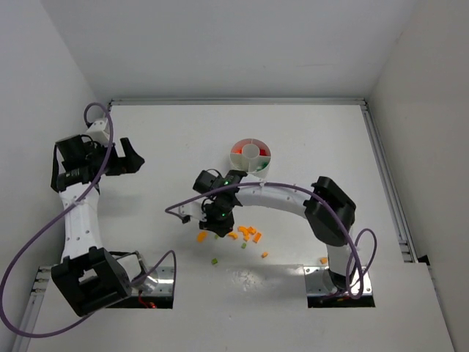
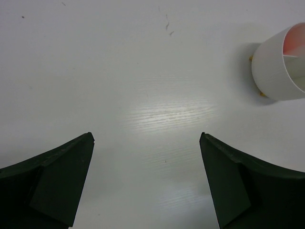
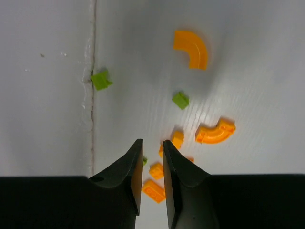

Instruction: Sort the legos into containers by color

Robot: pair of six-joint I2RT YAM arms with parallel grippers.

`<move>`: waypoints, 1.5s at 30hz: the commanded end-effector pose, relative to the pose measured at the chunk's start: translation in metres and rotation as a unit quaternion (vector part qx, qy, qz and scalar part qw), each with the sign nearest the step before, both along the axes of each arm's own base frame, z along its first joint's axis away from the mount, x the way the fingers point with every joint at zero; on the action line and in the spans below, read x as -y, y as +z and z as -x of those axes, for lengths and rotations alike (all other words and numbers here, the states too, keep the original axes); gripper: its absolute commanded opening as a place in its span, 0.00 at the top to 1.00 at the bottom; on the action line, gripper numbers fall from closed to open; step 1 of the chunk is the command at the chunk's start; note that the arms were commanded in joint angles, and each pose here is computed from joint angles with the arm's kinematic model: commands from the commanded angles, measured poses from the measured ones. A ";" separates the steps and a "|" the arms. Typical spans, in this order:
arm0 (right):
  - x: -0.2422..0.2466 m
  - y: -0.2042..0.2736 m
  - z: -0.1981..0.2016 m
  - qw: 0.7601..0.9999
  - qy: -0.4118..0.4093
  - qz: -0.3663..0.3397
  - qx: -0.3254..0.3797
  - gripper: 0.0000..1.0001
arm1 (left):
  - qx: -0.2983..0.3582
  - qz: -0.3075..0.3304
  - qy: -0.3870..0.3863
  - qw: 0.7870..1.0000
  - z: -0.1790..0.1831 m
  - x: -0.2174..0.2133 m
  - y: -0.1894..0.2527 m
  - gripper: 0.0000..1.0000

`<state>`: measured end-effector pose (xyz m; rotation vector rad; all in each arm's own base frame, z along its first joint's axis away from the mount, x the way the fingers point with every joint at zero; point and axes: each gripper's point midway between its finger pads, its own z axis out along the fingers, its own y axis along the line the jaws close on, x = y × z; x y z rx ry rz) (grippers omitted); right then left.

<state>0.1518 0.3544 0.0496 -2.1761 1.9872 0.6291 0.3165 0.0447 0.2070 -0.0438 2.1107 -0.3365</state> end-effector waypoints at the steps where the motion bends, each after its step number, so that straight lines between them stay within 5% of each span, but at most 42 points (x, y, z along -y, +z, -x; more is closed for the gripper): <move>1: -0.028 0.000 -0.002 0.998 0.033 -0.047 0.027 0.77 | 0.000 -0.007 -0.034 0.999 0.014 0.007 0.000 0.01; 13: -0.035 -0.040 0.006 0.990 0.122 -0.003 0.075 0.66 | 0.002 0.053 -0.104 0.993 0.027 0.024 0.021 0.01; 45: -0.027 -0.083 -0.007 0.976 0.160 0.046 0.143 0.71 | -0.008 0.051 -0.091 0.994 0.029 0.019 0.018 0.01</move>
